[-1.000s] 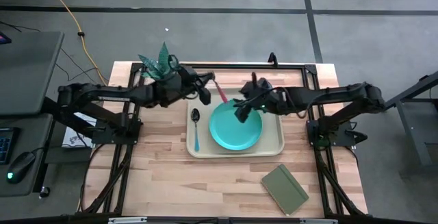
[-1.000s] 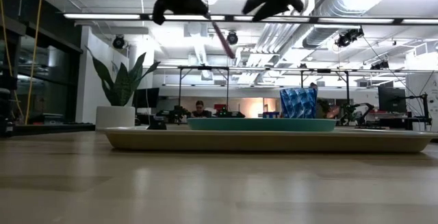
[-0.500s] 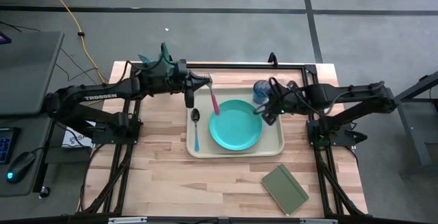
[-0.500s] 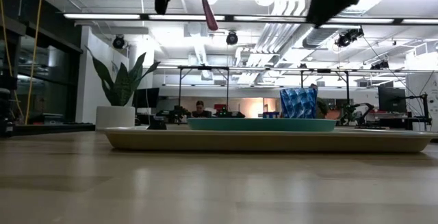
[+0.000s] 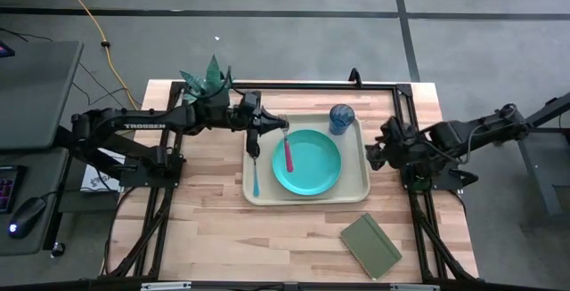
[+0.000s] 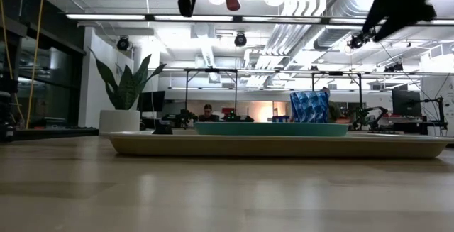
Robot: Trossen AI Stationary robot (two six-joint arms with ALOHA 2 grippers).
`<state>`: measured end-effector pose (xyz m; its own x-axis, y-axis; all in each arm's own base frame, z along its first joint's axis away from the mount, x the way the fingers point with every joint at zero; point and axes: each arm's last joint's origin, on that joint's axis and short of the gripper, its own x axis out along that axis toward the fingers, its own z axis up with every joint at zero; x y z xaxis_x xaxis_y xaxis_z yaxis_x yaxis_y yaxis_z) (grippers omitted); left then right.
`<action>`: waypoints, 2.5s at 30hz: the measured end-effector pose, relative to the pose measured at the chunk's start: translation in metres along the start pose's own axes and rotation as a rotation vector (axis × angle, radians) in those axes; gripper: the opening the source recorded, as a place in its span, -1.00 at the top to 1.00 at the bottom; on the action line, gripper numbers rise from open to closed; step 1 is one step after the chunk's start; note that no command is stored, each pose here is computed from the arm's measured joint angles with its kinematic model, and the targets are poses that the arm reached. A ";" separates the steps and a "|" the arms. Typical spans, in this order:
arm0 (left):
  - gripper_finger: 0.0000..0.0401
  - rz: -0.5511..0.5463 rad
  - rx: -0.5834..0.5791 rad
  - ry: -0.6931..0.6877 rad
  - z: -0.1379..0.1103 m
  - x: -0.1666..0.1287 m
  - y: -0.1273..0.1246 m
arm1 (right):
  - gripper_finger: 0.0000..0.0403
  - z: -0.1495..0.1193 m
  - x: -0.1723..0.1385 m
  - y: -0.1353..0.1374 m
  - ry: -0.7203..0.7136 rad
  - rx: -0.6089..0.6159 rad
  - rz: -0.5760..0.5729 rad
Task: Pick and place plate/cup/fork/spoon on tray
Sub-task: Put the pink fork in between the blue spoon and blue plate on the gray tray
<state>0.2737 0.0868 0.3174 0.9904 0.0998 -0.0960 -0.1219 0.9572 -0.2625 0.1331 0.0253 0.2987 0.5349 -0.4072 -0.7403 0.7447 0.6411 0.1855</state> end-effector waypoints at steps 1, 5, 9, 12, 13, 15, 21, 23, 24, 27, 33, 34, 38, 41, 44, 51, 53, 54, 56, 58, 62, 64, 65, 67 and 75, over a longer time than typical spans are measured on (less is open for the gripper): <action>1.00 -0.003 -0.012 0.006 -0.001 0.001 0.000 | -0.11 -0.007 0.004 -0.004 -0.005 0.032 0.034; 1.00 -0.030 -0.038 0.037 -0.007 0.007 0.001 | -0.11 -0.025 0.021 -0.010 -0.035 0.124 0.173; 1.00 -0.027 -0.054 0.034 -0.012 0.010 0.005 | -0.11 -0.033 0.031 -0.012 -0.073 0.177 0.246; 1.00 -0.069 -0.139 -0.086 -0.026 0.004 0.013 | -0.11 -0.036 0.035 -0.012 -0.082 0.189 0.264; 1.00 -0.082 -0.179 -0.124 -0.033 0.001 0.017 | -0.11 -0.036 0.036 -0.011 -0.083 0.191 0.267; 1.00 -0.085 -0.270 -0.166 -0.051 -0.008 0.025 | -0.11 -0.036 0.036 -0.011 -0.083 0.190 0.266; 1.00 -0.069 -0.389 -0.191 -0.081 -0.031 0.039 | -0.11 -0.036 0.036 -0.010 -0.092 0.196 0.273; 1.00 -0.071 -0.398 -0.172 -0.084 -0.033 0.040 | -0.11 -0.036 0.036 -0.010 -0.092 0.202 0.273; 1.00 -0.080 -0.392 -0.169 -0.084 -0.033 0.040 | -0.11 -0.035 0.036 -0.010 -0.095 0.204 0.272; 1.00 -0.109 -0.378 -0.150 -0.084 -0.034 0.042 | -0.11 -0.035 0.035 -0.010 -0.100 0.207 0.274; 1.00 -0.115 -0.419 -0.010 -0.086 -0.034 0.054 | -0.11 -0.033 0.035 -0.011 -0.154 0.249 0.244; 1.00 -0.101 -0.414 0.033 -0.085 -0.032 0.056 | -0.11 -0.033 0.035 -0.011 -0.165 0.263 0.239; 1.00 -0.054 -0.356 0.177 -0.086 -0.026 0.058 | -0.11 -0.032 0.035 -0.010 -0.176 0.286 0.245; 1.00 -0.044 -0.361 0.231 -0.093 -0.023 0.059 | -0.11 -0.032 0.035 -0.010 -0.179 0.291 0.252; 1.00 -0.038 -0.369 0.228 -0.099 -0.023 0.059 | -0.11 -0.031 0.035 -0.010 -0.184 0.294 0.252; 1.00 -0.020 -0.458 0.232 -0.128 -0.032 0.054 | -0.11 -0.031 0.035 -0.009 -0.184 0.295 0.254; 1.00 -0.015 -0.493 0.200 -0.133 -0.035 0.052 | -0.11 -0.031 0.036 -0.008 -0.183 0.293 0.252; 1.00 -0.012 -0.505 0.175 -0.136 -0.036 0.050 | -0.11 -0.031 0.036 -0.008 -0.182 0.292 0.250; 1.00 0.001 -0.529 0.146 -0.140 -0.038 0.047 | -0.11 -0.032 0.037 -0.007 -0.180 0.288 0.246; 1.00 0.017 -0.543 0.144 -0.144 -0.039 0.044 | -0.11 -0.032 0.038 -0.006 -0.177 0.285 0.241; 1.00 0.032 -0.557 0.163 -0.150 -0.039 0.038 | -0.11 -0.033 0.041 -0.004 -0.165 0.272 0.230; 1.00 0.026 -0.554 0.166 -0.151 -0.038 0.035 | -0.11 -0.034 0.042 -0.003 -0.154 0.265 0.228; 1.00 0.023 -0.554 0.167 -0.151 -0.038 0.034 | -0.11 -0.034 0.043 -0.002 -0.147 0.262 0.229; 1.00 0.023 -0.561 0.168 -0.151 -0.038 0.034 | -0.11 -0.035 0.043 -0.002 -0.136 0.258 0.233; 1.00 0.022 -0.583 0.170 -0.151 -0.038 0.033 | -0.11 -0.035 0.043 -0.002 -0.131 0.249 0.236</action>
<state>0.2226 0.0739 0.1672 0.9687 0.0268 -0.2466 -0.2054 0.6438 -0.7371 0.1408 0.0293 0.2441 0.7382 -0.3570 -0.5724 0.6604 0.5556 0.5052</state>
